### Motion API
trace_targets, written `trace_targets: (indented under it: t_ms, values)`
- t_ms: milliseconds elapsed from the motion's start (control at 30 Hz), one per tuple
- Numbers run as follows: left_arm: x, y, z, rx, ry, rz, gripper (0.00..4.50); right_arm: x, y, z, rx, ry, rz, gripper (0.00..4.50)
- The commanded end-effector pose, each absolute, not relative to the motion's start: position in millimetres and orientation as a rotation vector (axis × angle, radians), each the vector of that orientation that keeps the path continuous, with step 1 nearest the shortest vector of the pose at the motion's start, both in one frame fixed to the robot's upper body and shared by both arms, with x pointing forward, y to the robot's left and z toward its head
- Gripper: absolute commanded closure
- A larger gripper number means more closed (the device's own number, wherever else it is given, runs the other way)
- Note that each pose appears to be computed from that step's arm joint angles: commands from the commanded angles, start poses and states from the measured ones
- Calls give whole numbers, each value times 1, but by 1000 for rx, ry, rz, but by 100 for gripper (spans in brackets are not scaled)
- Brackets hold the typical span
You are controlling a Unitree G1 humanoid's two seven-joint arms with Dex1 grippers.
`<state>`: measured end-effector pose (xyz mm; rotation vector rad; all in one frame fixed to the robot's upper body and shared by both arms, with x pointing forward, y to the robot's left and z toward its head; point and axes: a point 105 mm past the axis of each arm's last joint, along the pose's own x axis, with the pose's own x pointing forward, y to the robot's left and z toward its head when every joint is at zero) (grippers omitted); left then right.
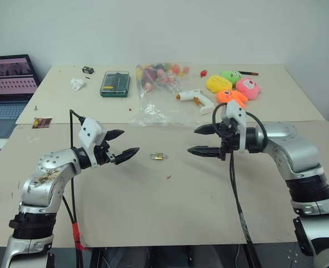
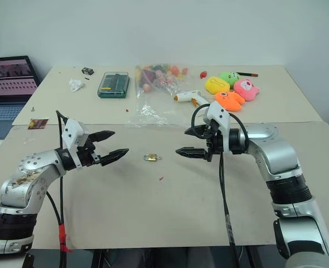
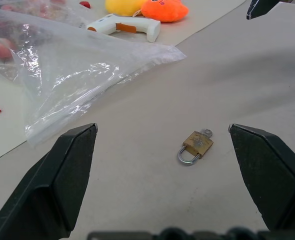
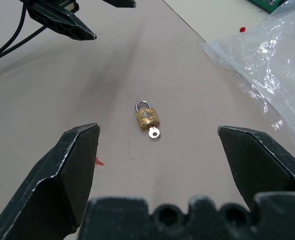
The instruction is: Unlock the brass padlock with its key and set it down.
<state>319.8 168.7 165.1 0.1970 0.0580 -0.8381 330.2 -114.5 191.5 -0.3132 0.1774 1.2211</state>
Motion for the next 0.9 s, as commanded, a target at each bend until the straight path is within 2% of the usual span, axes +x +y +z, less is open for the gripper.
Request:
trace_targets:
  t_ms: [33,133,300,567,900]
  values:
    - [322,164,181,236,42,-938,0,333,-111,199,-376,120,1212,7]
    - [333,166,180,299,112,-1089,0,331,-105,185,-410,129,1189,7]
    - [349,163,171,442,136,-1215,0,328,-107,180,-398,117,1145,7]
    - [359,128,139,715,132,-1450,0,317,-120,170,-379,115,1020,7]
    - [366,94,124,725,133,-1562,0,311,-136,169,-379,103,888,7]
